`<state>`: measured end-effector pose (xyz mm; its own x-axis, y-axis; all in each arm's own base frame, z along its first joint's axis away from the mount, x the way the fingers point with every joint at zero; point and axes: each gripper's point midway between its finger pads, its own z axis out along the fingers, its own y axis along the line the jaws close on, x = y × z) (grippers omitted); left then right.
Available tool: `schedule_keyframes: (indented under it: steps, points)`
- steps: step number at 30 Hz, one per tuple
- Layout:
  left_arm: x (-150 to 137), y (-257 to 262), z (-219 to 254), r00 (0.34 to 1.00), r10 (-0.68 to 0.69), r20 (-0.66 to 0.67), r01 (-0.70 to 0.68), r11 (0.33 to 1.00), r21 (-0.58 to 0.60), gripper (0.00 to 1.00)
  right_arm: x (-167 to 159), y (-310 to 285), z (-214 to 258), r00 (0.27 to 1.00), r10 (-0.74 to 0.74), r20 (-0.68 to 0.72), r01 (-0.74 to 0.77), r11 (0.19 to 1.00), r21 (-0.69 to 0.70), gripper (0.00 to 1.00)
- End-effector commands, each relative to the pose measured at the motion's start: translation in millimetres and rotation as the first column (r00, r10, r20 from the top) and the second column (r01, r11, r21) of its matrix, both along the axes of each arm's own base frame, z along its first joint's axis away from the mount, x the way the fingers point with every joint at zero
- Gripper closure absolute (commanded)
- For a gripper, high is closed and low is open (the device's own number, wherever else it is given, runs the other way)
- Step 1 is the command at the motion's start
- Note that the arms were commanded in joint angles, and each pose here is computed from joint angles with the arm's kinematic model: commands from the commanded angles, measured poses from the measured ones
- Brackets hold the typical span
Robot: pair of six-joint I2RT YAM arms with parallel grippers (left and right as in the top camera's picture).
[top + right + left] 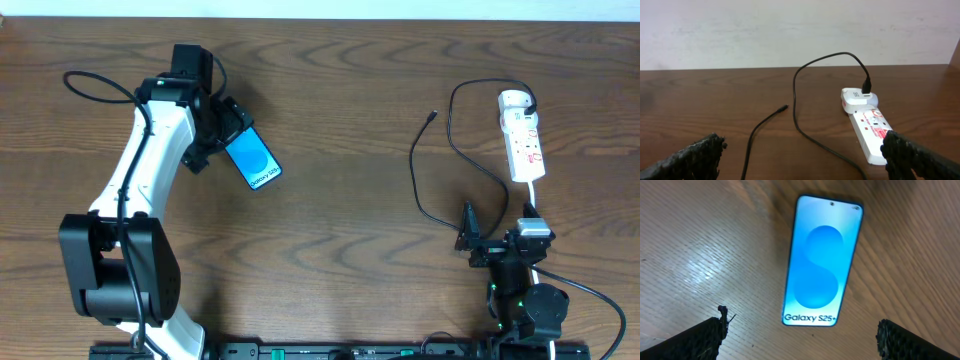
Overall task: Plug charger to phone and switch on socket
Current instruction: 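Move the left gripper forward over the blue phone and lower it, then grasp the blue phone's bottom edge with the left gripper and lift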
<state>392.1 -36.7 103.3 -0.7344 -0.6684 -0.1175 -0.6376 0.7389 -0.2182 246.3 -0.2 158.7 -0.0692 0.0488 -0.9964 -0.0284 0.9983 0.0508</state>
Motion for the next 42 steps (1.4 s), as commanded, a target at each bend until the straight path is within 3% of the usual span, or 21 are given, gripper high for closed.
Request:
schedule_keyframes:
  steps: [1, 11, 36, 42]
  points:
    - [8.2, 0.8, 11.2, 0.999, -0.017, 0.038, 0.016, 1.0, 0.016, 0.02, -0.2, 1.1, -0.7, 1.0, 0.004, -0.001, -0.004, 1.0, -0.008, 0.01]
    - [28.3, -18.3, 12.7, 0.995, -0.061, 0.083, 0.06, 0.998, 0.014, 0.02, -0.2, 1.1, -0.5, 1.0, 0.004, 0.0, -0.004, 1.0, -0.008, 0.01]
    - [23.6, -27.4, -48.8, 0.993, -0.103, -0.062, 0.108, 0.991, 0.077, 0.02, -0.2, 1.1, -0.7, 1.0, 0.004, -0.001, -0.004, 1.0, -0.008, 0.01]
    - [28.6, -27.8, -65.2, 0.981, -0.177, -0.072, 0.184, 0.979, 0.092, 0.02, -0.2, 1.1, -0.6, 1.0, 0.004, 0.0, -0.004, 1.0, -0.008, 0.01]
